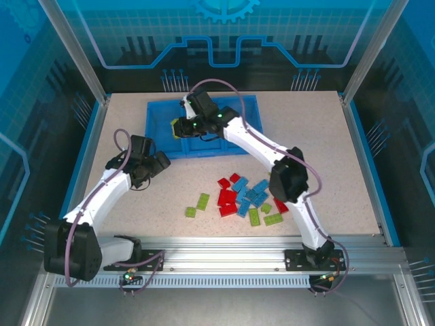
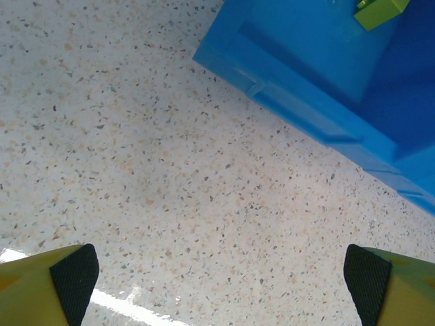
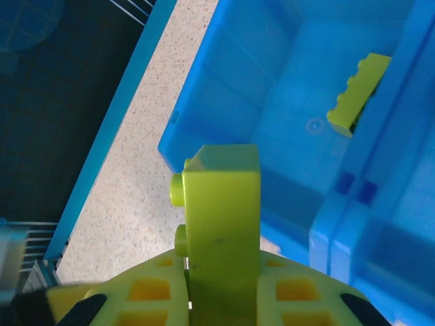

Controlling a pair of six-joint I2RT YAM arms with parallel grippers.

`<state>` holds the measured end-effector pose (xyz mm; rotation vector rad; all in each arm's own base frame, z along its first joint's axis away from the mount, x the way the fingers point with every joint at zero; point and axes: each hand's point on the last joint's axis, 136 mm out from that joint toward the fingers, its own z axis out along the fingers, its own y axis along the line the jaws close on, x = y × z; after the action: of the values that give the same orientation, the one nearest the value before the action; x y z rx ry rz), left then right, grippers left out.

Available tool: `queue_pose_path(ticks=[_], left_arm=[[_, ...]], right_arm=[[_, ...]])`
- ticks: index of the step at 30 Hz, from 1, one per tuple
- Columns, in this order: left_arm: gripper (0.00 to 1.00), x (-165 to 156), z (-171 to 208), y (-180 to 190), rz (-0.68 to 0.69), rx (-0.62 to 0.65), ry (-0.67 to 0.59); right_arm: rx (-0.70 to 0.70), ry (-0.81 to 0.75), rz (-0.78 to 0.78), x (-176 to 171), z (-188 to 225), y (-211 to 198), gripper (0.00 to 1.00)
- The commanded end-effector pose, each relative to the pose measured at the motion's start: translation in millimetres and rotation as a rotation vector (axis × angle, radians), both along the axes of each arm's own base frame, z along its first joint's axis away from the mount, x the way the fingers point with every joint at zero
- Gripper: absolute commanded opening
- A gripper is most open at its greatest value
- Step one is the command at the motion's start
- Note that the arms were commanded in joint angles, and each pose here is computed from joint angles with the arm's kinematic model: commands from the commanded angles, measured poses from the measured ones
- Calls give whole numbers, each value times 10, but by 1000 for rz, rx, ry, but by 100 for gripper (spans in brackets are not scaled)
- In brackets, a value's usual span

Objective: Sort the legos into containers by color

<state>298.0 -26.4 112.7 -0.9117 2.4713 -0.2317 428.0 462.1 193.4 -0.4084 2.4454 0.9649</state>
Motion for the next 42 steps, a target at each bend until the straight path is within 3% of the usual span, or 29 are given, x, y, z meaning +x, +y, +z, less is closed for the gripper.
queue_pose_path(ticks=[1, 8, 15, 19, 24, 28, 33, 42], left_arm=[[98, -154, -46, 41, 24, -11, 30], [98, -358, -155, -37, 24, -41, 75], [98, -470, -245, -172, 2, -54, 84], [99, -484, -223, -254, -38, -13, 80], [99, -476, -188, -270, -26, -22, 65], [99, -492, -151, -241, -26, -9, 53], [99, -491, -138, -201, -23, 12, 43], [99, -498, -135, -199, -16, 12, 50]], right_arm=[[7, 117, 16, -64, -207, 169, 12], [16, 184, -47, 52, -477, 268, 21], [15, 181, -59, 79, -505, 269, 54], [69, 134, -3, 9, -214, 362, 70], [-34, 4, -28, -65, 192, 76, 71], [-287, -51, -219, 111, 124, -853, 63], [-472, -13, -330, 191, -198, -1743, 68], [-572, 54, -328, 288, -627, -1850, 69]])
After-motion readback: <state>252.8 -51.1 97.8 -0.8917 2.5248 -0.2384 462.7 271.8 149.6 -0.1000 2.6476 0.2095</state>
